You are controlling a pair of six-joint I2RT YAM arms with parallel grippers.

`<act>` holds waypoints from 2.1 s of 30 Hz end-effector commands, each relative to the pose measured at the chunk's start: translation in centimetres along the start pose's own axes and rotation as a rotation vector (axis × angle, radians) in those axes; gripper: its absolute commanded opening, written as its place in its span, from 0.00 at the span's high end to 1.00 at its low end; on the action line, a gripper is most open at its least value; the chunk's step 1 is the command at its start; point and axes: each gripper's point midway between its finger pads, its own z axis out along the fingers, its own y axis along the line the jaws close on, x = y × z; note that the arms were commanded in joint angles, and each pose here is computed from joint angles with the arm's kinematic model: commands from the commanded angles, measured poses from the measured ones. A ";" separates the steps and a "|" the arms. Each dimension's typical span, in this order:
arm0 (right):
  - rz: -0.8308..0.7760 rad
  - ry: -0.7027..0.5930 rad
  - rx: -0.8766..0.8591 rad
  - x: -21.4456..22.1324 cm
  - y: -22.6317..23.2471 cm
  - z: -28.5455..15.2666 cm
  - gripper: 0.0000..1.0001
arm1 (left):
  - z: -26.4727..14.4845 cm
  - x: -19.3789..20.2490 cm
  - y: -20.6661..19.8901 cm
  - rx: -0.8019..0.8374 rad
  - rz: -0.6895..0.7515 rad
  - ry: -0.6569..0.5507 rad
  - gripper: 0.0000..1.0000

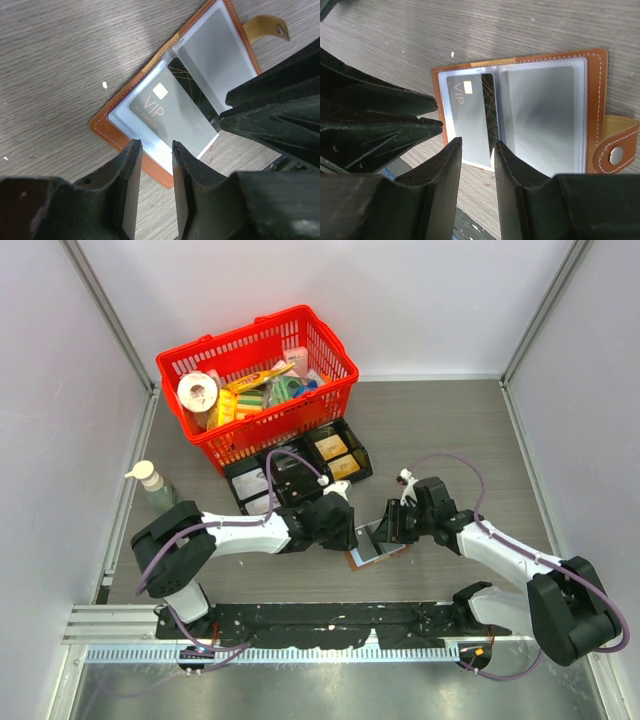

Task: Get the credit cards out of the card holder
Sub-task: Remove the credit card from the card holder.

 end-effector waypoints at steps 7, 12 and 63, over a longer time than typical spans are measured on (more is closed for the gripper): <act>0.064 -0.048 -0.020 0.8 -0.7 1.0 0.63 | 1.9 0.7 -0.3 0.013 -0.020 0.020 0.69; 0.100 -0.044 -0.020 1.8 -1.2 1.1 0.63 | 2.2 1.7 0.8 -0.020 -0.038 0.042 0.77; 0.120 -0.099 -0.142 1.2 -0.8 0.3 0.98 | 0.7 -2.1 -3.8 0.166 -0.034 -0.015 0.76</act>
